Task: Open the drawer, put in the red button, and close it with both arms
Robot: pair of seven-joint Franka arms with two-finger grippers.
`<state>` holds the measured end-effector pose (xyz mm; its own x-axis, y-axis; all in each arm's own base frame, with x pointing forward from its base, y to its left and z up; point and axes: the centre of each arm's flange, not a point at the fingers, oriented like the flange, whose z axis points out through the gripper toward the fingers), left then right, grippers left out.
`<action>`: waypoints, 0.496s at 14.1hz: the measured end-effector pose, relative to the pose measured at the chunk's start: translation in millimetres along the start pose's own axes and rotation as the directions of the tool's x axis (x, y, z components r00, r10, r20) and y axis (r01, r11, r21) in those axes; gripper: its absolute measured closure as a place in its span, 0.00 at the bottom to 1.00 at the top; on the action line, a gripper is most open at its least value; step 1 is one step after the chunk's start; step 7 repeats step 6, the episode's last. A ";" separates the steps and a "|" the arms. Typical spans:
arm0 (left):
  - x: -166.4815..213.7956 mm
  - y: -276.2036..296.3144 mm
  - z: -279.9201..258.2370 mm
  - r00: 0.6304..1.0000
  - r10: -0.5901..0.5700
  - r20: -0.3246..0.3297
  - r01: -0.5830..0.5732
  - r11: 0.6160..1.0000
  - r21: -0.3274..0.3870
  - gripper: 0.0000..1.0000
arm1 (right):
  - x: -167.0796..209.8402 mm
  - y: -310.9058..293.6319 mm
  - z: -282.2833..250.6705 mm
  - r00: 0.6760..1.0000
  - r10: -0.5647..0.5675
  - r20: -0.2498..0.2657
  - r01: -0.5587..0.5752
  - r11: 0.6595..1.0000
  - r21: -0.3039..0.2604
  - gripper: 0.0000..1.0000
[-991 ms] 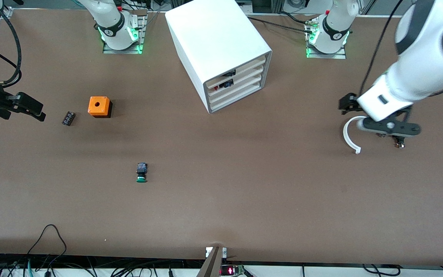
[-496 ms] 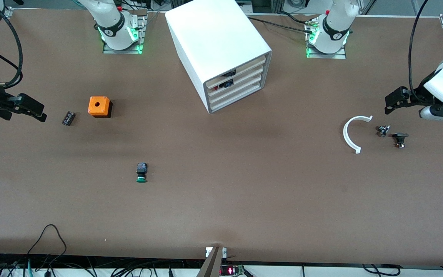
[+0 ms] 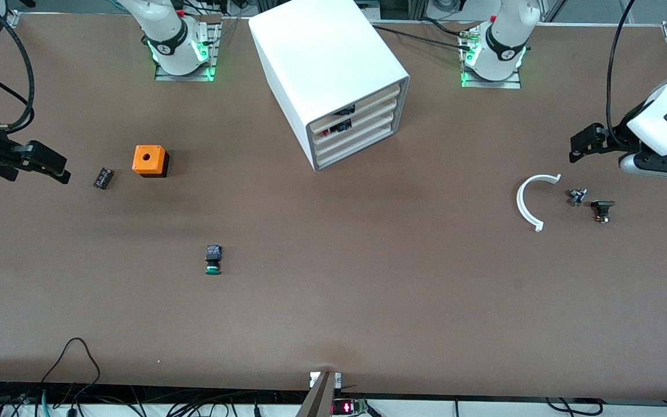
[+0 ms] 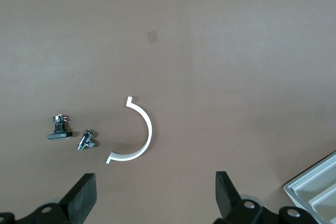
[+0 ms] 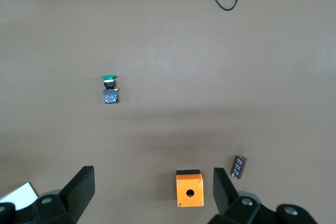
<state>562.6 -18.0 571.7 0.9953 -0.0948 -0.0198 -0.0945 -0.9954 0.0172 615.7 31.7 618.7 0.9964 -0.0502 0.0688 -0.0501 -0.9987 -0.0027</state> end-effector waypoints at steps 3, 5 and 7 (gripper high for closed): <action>0.1 0.0 -2.0 1.000 0.005 -0.003 -0.005 1.000 0.017 0.00 | 0.0 0.0 -0.1 1.000 0.000 0.000 0.000 1.000 0.000 0.00; 0.3 1.1 -2.9 1.000 0.007 -0.005 -0.007 1.000 0.017 0.00 | 0.0 0.0 -0.1 1.000 0.000 0.000 0.000 1.000 0.000 0.00; 0.3 1.6 -3.0 1.000 0.008 -0.005 -0.008 1.000 0.017 0.00 | 0.0 0.0 -0.1 1.000 0.000 0.000 0.000 1.000 0.000 0.00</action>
